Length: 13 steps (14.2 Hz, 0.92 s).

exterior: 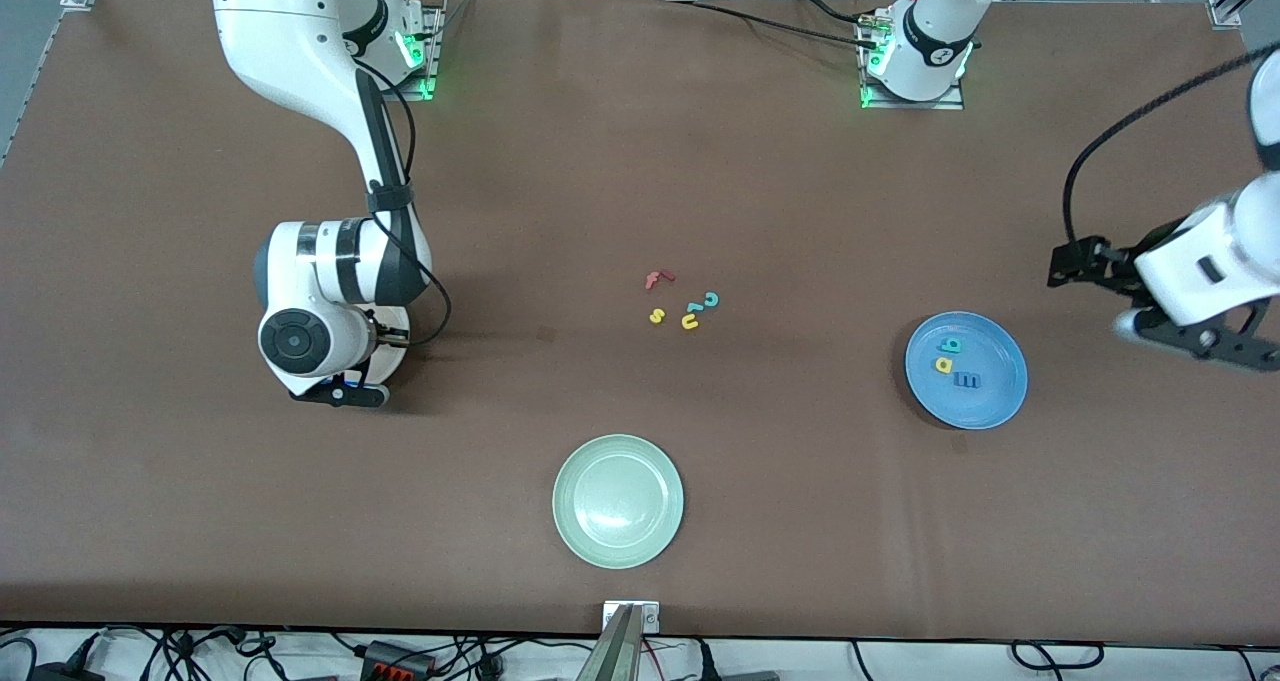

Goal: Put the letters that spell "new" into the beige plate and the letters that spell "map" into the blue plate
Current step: 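Drop orange e on the beige plate while the left gripper withdraws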

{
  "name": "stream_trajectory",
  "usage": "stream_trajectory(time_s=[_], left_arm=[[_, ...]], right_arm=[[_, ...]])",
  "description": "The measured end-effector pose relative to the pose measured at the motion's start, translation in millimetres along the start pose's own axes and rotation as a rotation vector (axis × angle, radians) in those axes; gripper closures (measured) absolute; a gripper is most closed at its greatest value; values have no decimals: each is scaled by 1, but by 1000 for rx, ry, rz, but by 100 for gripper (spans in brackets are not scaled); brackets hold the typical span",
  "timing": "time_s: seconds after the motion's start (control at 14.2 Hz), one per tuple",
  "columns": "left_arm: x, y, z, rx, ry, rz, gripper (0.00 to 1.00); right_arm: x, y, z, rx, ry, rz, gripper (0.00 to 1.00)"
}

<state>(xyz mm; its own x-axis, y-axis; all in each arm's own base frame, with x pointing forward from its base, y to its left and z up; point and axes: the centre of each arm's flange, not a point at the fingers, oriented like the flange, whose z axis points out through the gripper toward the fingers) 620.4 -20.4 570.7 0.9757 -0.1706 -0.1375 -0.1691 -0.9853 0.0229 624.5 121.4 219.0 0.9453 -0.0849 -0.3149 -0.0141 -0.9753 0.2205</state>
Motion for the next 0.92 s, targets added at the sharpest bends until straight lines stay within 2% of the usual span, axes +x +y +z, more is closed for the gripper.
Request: stream_trajectory(time_s=[0.21, 0.35, 0.42, 0.56, 0.71, 0.85, 0.92], left_arm=[[-36, 18, -27, 5, 114, -168, 0], [-58, 21, -30, 11, 166, -186, 0], [-64, 21, -28, 13, 171, -189, 0], [-68, 19, -21, 13, 165, -194, 0], [-66, 17, -11, 12, 153, -197, 0], [-66, 15, -6, 12, 147, -200, 0], [-66, 15, -5, 12, 147, -200, 0]], right_arm=[[-1, 31, 24, 8, -52, -49, 72], [-1, 44, 33, 14, -71, -52, 70], [-1, 46, 34, 18, -74, -48, 66], [-1, 43, 31, 32, -69, -47, 47], [-2, 38, 11, 49, -40, -57, 26], [-5, 42, -29, 80, -3, -60, 5], [-8, 50, -56, 98, 20, -55, 0]])
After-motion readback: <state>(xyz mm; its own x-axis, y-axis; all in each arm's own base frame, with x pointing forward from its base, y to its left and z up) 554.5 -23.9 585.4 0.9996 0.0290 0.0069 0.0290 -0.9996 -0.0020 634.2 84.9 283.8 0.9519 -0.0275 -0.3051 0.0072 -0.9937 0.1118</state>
